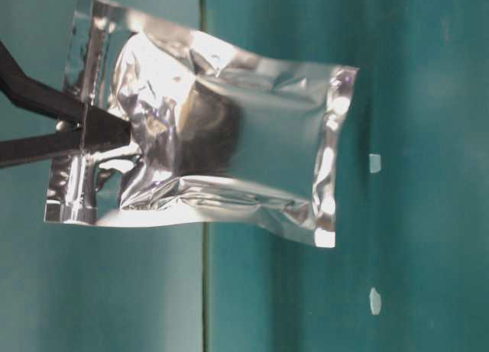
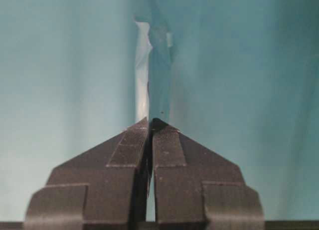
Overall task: Hand over the silver zip bag and make it stand upright.
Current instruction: 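Lift the bag with the right gripper and swing it upright toward center, then bring the left gripper to the hanging bag's lower edge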
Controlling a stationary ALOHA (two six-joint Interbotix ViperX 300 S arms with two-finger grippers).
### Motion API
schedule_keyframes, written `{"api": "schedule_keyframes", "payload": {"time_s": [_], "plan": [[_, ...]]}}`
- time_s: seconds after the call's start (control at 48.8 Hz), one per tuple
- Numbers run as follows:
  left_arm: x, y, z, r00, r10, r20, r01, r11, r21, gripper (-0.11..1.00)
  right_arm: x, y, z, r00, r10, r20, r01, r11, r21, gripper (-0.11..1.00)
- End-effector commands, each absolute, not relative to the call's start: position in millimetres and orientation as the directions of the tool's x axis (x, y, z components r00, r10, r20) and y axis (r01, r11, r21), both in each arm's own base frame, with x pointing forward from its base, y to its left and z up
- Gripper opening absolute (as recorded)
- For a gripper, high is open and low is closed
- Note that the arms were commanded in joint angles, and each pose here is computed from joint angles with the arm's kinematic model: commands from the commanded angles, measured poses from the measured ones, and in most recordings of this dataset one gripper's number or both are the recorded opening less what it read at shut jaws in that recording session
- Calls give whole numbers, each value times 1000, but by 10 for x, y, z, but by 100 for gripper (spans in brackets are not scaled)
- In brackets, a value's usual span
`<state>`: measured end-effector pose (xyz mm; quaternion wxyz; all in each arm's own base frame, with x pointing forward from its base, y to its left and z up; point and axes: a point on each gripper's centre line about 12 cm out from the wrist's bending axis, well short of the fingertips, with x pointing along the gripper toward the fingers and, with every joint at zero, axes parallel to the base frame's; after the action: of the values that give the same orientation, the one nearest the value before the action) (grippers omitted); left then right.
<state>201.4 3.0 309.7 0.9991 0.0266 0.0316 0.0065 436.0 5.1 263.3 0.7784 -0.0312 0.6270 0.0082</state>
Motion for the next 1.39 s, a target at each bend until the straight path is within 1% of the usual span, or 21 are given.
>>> {"api": "schedule_keyframes", "payload": {"time_s": [0.0, 0.369, 0.636, 0.821, 0.964, 1.026, 1.087, 1.149, 1.21, 1.231, 1.292, 1.333, 1.374], "plan": [[2025, 27, 3122, 998, 13, -61, -10, 998, 55, -1, 4389, 37, 2695, 234, -48, -971, -82, 994, -69, 1], [2017, 31, 3027, 994, 15, -107, -10, 999, 53, -1, 4441, 5, 2515, 199, -78, -977, -157, 981, -110, 1], [2030, 41, 2937, 990, 20, -139, -14, 999, 47, -1, 4483, 6, 2436, 197, -78, -977, -163, 980, -111, 1], [2085, 55, 2816, 981, 26, -194, -37, 998, -51, -1, 4487, 13, 2423, 195, -77, -978, -165, 980, -110, 1], [2106, 62, 2774, 980, 29, -198, -48, 994, -95, 1, 4487, 27, 2423, 195, -77, -978, -172, 979, -111, 1], [2107, 58, 2746, 980, 27, -200, -47, 994, -95, 7, 4488, 27, 2423, 196, -77, -978, -174, 978, -112, 1], [2114, 61, 2712, 978, 28, -207, -49, 994, -97, 18, 4488, 27, 2423, 196, -77, -978, -174, 978, -112, 1], [2123, 58, 2663, 976, 26, -218, -50, 993, -103, 34, 4488, 27, 2423, 196, -77, -978, -174, 978, -112, 1], [2131, 55, 2590, 973, 25, -230, -50, 993, -106, 53, 4492, 27, 2424, 199, -76, -977, -174, 978, -112, 1], [2136, 55, 2556, 971, 24, -237, -51, 993, -106, 61, 4492, 27, 2424, 199, -76, -977, -174, 978, -112, 1], [2152, 51, 2470, 969, 22, -246, -50, 993, -109, 79, 4494, 27, 2424, 201, -76, -977, -174, 978, -112, 1], [2167, 54, 2410, 968, 23, -250, -53, 992, -113, 88, 4494, 27, 2424, 201, -76, -977, -174, 978, -112, 1], [2192, 53, 2339, 968, 22, -249, -53, 992, -118, 94, 4494, 27, 2424, 201, -76, -977, -174, 978, -112, 1]]}}
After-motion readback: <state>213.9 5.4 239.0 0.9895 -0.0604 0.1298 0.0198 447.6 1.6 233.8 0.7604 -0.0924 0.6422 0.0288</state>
